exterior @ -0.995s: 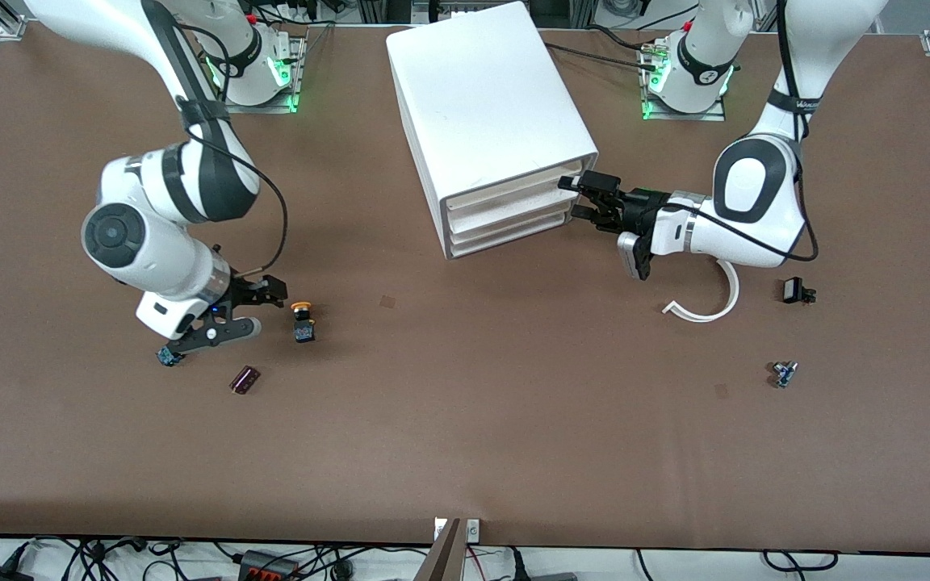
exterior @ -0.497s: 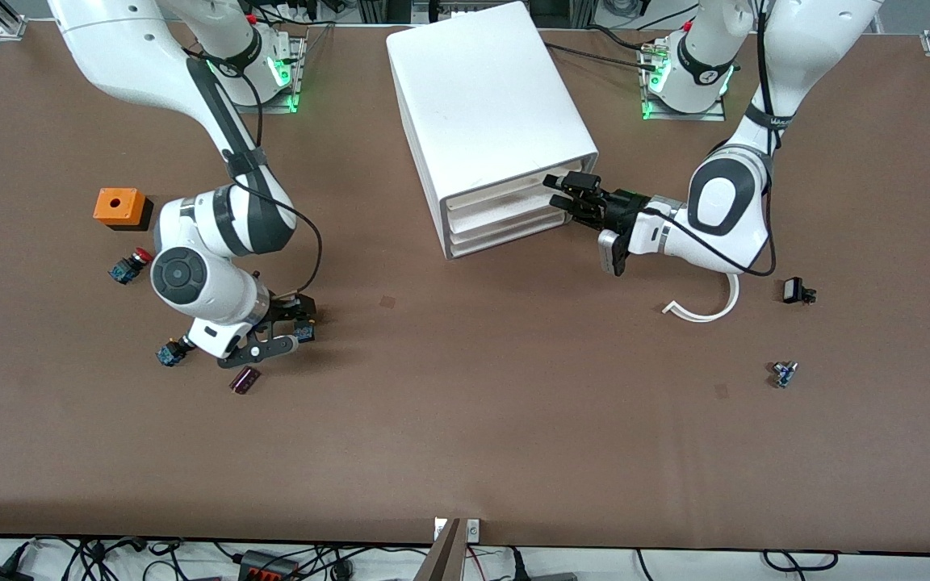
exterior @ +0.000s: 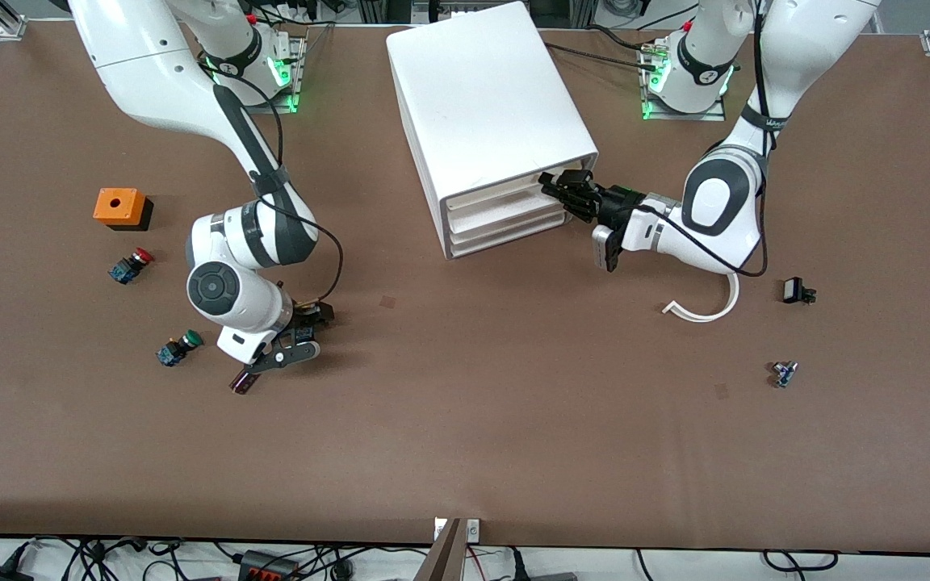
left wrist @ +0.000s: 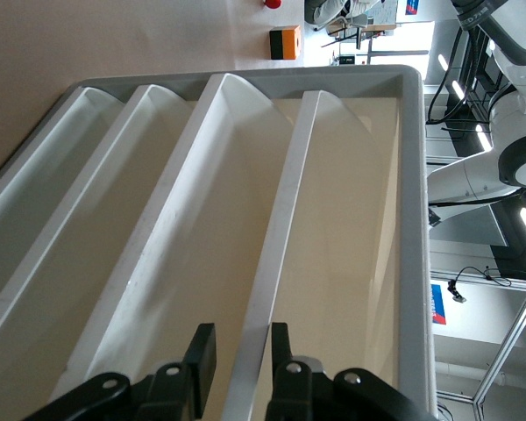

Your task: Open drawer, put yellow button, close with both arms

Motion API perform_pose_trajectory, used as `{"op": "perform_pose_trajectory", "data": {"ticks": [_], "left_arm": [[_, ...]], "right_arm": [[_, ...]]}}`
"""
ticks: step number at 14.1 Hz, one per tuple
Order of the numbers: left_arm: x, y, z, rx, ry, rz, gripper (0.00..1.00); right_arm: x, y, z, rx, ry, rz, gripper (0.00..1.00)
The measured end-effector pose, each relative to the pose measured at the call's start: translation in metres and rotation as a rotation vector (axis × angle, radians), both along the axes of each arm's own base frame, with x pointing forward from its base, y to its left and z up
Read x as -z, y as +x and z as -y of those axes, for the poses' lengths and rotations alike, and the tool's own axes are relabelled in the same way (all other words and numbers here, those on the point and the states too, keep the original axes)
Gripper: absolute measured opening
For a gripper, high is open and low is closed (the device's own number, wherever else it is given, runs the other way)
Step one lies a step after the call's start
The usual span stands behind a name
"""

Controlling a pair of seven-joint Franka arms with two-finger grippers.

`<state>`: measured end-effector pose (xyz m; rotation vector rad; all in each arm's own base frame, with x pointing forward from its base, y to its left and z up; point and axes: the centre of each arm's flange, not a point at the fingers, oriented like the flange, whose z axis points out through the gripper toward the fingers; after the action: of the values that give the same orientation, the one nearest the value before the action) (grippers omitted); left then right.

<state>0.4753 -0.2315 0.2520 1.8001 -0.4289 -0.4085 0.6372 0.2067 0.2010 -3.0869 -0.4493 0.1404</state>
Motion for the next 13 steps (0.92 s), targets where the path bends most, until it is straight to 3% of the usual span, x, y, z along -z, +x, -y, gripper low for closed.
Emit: {"op": "perform_pose_trajectory", "data": {"ticks": [4, 5, 9, 12, 13], "left_arm": [[-0.003, 0.001, 0.001, 0.004, -0.020, 0.012, 0.17], [-0.004, 0.002, 0.001, 0.008, -0.025, 0.016, 0.17], [-0.006, 0.004, 0.001, 0.010, -0.035, 0.037, 0.16], [-0.009, 0.021, -0.005, -0.013, -0.034, 0.063, 0.16], [-0.007, 0.028, -0.009, -0.023, -0.037, 0.065, 0.16]], "right_arm": [[0.010, -0.003, -0.004, -0.001, -0.006, -0.014, 0.94], [0.012, -0.003, -0.002, 0.001, -0.009, -0.017, 0.88], [0.019, -0.004, 0.001, 0.004, -0.014, -0.026, 0.79], [0.018, -0.002, 0.005, 0.009, -0.016, -0.022, 0.46], [0.016, 0.000, 0.005, 0.011, -0.016, -0.019, 0.42]]}}
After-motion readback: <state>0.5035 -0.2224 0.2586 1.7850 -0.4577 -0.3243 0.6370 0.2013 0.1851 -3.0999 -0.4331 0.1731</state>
